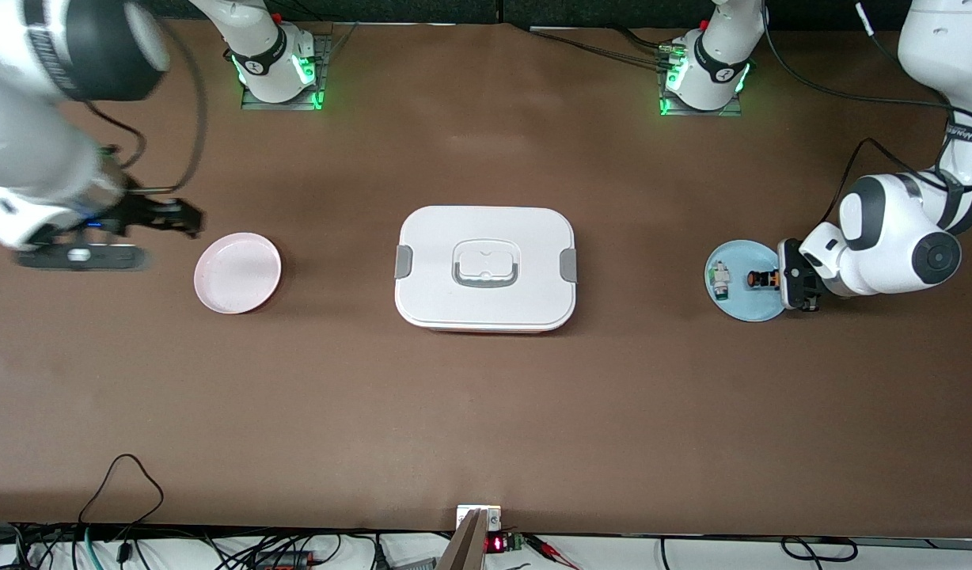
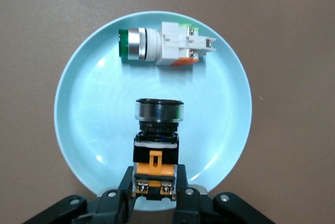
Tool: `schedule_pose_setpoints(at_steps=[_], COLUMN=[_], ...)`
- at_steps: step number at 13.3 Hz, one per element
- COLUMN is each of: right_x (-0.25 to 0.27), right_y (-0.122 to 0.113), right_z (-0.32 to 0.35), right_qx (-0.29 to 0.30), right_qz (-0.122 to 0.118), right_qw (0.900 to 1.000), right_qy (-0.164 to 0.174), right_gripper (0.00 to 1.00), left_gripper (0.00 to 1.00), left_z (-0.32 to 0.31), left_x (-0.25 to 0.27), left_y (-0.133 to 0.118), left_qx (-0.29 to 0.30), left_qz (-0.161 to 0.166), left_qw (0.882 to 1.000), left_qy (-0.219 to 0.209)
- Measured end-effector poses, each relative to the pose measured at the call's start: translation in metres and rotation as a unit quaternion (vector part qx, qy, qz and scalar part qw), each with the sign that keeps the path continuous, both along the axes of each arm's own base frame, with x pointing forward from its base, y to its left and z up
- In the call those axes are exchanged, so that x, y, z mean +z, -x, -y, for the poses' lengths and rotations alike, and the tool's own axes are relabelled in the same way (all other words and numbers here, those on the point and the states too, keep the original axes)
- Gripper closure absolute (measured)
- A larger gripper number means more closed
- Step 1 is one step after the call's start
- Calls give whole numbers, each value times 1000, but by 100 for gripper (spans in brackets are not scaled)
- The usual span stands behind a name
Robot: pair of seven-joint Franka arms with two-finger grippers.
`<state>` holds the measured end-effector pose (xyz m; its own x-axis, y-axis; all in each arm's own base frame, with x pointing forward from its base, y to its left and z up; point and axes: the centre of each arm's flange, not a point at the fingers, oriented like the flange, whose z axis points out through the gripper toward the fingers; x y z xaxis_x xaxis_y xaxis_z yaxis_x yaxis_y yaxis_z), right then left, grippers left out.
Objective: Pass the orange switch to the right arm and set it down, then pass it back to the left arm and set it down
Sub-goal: 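Lower the switch onto the blue plate and open the left gripper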
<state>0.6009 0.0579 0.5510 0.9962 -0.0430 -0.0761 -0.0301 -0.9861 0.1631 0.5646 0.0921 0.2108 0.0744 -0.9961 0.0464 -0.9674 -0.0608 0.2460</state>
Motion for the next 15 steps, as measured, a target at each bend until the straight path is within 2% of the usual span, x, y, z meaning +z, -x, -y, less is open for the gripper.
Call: schedule_pose_setpoints(at_steps=[2,4,7,9,12,15], right_x=[5,3,9,14,11,11], right_y=[-6,-6,-5,-5,1,14], right_z=[62,88,97,112,136,124], right_qx=[-46,-70,-84,-68,-62,-46], right_qz=[11,10,17,27,23,22], right_qw=[999,998,995,996,996,997], right_qy=[6,2,-52,-58,-59,-58], right_gripper=[0,0,0,0,0,0], left_gripper=[67,67,67,67,42,9], left_z=[2,6,9,9,9,7], left_x=[-7,-14,-22,-24,-26,-18], left_y=[2,6,13,14,14,8], left_qx=[3,6,8,8,10,16], left_qz=[-3,4,1,-1,-2,0], left_qw=[1000,1000,1000,1000,1000,1000], left_qy=[1,1,1,2,2,-1])
